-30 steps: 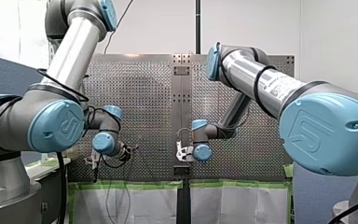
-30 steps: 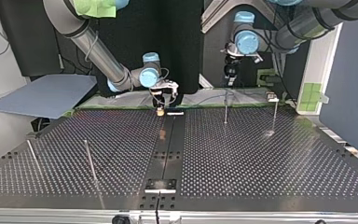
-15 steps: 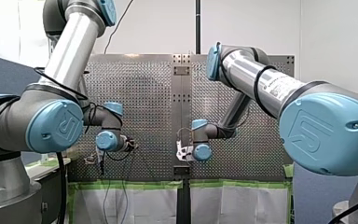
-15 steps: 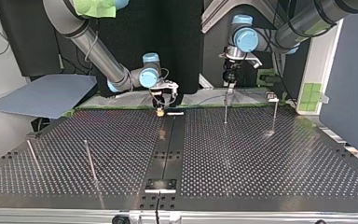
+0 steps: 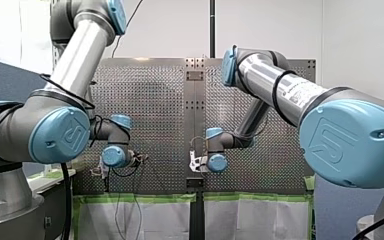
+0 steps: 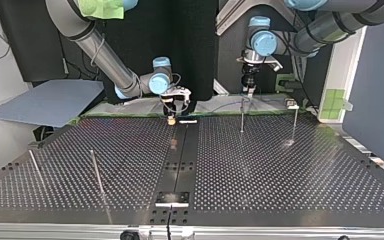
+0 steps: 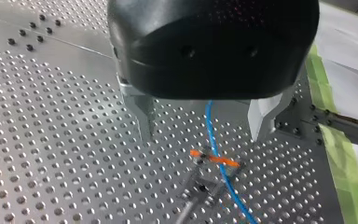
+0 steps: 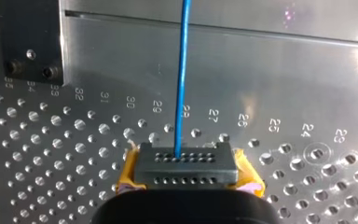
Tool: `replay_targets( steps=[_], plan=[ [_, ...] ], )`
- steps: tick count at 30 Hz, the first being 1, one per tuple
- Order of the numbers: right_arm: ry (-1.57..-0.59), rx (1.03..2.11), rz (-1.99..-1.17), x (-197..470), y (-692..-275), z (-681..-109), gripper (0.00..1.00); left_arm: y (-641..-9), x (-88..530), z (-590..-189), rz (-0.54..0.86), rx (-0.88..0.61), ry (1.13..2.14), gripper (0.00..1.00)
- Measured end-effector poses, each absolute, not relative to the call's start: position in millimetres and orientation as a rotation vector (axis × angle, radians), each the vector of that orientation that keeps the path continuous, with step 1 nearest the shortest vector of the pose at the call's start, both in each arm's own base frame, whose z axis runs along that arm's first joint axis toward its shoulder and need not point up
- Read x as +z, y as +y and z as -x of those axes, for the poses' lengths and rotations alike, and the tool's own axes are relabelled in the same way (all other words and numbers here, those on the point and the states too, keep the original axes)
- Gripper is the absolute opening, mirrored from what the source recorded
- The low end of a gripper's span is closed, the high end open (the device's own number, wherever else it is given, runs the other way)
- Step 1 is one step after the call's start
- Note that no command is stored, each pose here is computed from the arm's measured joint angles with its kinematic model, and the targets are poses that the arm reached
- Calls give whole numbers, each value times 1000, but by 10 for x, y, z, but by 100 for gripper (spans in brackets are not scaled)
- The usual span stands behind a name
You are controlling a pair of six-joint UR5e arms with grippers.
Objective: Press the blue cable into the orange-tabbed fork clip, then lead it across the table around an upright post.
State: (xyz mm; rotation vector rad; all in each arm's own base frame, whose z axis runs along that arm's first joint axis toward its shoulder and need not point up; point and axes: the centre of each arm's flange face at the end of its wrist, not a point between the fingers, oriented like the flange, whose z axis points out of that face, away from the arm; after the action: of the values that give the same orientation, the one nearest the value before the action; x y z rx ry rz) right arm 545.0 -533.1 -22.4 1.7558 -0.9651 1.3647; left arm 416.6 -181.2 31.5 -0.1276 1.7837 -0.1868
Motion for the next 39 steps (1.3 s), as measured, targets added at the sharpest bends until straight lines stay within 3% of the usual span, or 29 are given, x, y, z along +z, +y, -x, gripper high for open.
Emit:
replay_targets(
  steps=[39],
  plan=[
    [-973, 1362, -1754, -230, -5372, -5407, 0, -1786, 104, -4138, 93, -114, 1794, 100]
  ],
)
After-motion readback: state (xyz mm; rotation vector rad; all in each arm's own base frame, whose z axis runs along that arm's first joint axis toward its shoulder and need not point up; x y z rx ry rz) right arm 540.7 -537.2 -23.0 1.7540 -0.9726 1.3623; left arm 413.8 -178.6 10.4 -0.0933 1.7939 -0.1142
